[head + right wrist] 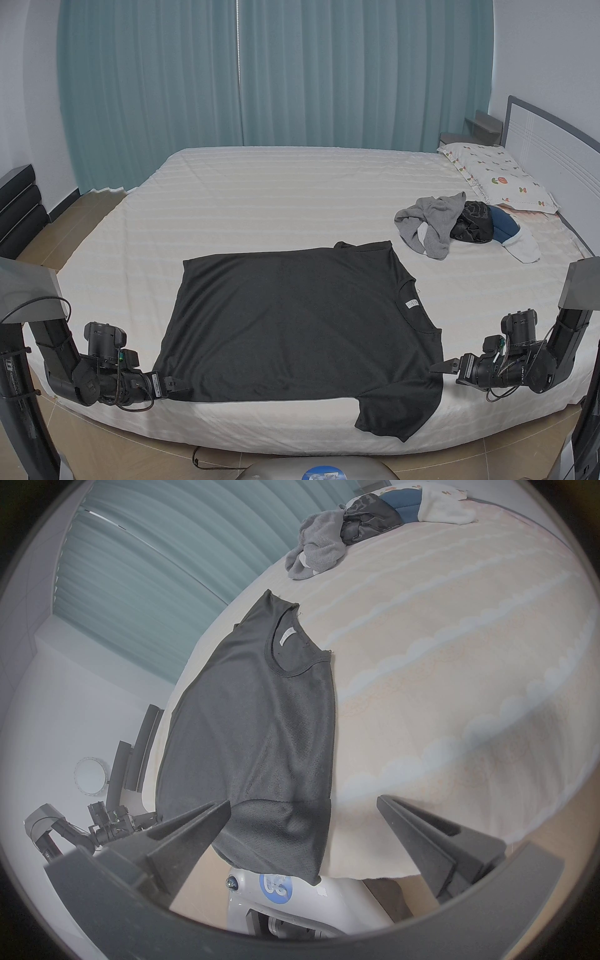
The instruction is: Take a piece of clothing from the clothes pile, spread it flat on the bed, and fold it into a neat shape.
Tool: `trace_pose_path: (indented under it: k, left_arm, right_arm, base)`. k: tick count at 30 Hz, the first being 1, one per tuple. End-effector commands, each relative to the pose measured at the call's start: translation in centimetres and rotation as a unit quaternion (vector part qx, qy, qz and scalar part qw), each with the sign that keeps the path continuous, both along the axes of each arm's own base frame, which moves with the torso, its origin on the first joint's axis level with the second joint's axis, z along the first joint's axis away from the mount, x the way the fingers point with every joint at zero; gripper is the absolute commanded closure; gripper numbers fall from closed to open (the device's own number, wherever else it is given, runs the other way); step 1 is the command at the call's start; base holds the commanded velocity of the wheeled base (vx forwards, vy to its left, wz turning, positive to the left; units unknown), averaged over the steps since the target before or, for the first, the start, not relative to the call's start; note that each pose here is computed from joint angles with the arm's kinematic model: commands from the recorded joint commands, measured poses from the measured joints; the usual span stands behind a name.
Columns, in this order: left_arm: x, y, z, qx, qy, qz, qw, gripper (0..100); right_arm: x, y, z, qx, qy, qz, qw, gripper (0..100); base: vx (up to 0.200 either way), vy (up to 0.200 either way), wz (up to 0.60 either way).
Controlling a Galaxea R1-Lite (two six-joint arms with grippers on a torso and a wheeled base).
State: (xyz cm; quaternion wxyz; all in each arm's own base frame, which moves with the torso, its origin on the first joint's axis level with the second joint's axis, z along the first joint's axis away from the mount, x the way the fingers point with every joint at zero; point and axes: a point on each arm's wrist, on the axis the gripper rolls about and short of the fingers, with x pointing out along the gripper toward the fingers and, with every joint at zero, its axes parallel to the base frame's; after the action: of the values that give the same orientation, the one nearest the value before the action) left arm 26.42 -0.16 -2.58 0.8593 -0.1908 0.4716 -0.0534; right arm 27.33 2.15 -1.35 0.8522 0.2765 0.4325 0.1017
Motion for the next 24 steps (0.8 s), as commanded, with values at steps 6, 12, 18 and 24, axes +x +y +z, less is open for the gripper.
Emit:
trace_pose_path:
  k: [6,12,18,24]
  left_arm:
    - [0.2,-0.1,-0.6,0.009,0.007,0.003,0.9999,100]
    - [-0.2,0.3,-0.4,0.015,0.010,0.015,0.9997,100]
    - [-0.8,1.0,0.8,0.016,-0.005,0.029,0.9994,100]
    - [-1.3,1.2,2.2,0.013,-0.025,0.035,0.9990,100]
  right_arm:
    - [0.0,0.0,0.1,0.000,-0.001,0.000,1.0000,0]
    - [0.0,0.0,0.0,0.000,0.000,0.000,1.0000,0]
    - [0.0,0.1,0.0,0.000,0.000,0.001,1.0000,0]
    - [-0.1,0.3,-0.1,0.000,0.003,0.007,1.0000,0]
  base:
    - [0.000,0.000,0.00]
    - [0.000,0.000,0.00]
    - [0.000,0.000,0.00]
    - [0.000,0.000,0.00]
